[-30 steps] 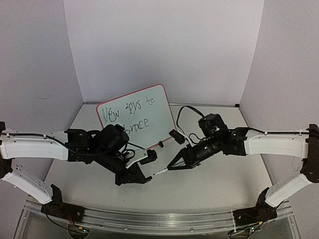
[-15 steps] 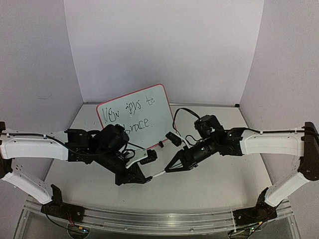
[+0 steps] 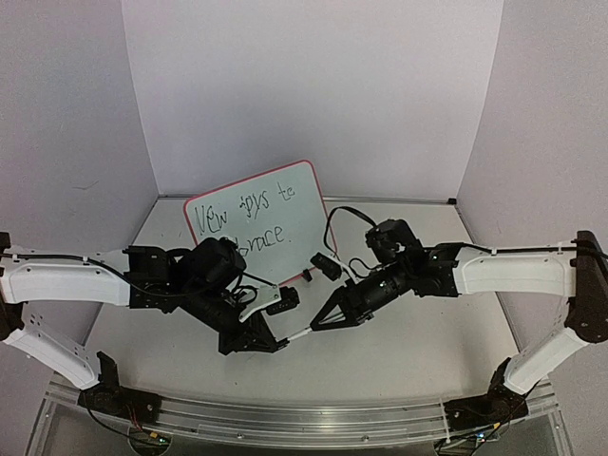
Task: Write a sentence on the whiteboard
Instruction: Insert the whiteboard marker without the cap into the pen cap.
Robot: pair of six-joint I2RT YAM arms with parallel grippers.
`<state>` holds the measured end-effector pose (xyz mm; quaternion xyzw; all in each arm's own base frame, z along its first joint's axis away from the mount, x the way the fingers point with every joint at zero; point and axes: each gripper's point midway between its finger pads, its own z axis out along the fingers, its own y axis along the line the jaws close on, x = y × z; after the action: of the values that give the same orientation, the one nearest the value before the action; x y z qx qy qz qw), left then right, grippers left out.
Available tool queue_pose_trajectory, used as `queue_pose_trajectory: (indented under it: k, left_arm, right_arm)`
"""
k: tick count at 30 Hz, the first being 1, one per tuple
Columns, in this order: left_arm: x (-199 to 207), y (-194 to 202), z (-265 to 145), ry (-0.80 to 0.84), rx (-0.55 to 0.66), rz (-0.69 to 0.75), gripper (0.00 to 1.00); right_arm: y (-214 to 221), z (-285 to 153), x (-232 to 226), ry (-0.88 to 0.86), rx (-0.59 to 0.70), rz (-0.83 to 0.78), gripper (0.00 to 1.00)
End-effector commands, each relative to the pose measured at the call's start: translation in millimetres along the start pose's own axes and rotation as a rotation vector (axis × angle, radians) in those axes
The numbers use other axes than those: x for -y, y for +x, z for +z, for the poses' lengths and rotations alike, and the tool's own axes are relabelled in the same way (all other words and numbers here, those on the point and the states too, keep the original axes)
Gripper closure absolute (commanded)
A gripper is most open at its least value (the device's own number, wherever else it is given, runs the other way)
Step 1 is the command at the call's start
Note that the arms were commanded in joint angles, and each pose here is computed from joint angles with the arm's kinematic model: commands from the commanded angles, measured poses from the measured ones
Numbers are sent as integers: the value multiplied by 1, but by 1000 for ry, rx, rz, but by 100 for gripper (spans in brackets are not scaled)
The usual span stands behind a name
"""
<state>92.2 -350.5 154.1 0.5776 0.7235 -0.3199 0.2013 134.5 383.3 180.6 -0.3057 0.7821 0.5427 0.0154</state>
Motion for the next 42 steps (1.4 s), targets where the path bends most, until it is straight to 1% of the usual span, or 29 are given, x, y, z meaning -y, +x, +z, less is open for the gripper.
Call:
queue_pose_trajectory:
  k: [1, 10, 19, 27, 42]
  left_arm:
    - [6, -31, -18, 10, 116, 21, 100]
    - [13, -39, -29, 25, 183, 29, 100]
    - [13, -45, -31, 23, 200, 30, 100]
    - [12, -64, -31, 27, 244, 35, 100]
    - [18, -93, -26, 82, 279, 52, 100]
  right_arm:
    - [-11, 3, -20, -50, 11, -66, 100]
    - [-12, 6, -19, -61, 0, -65, 100]
    - [-15, 9, -27, -88, -7, -80, 100]
    - [-13, 15, -30, -99, -26, -93, 100]
    - [-9, 18, -30, -101, -36, -125, 100]
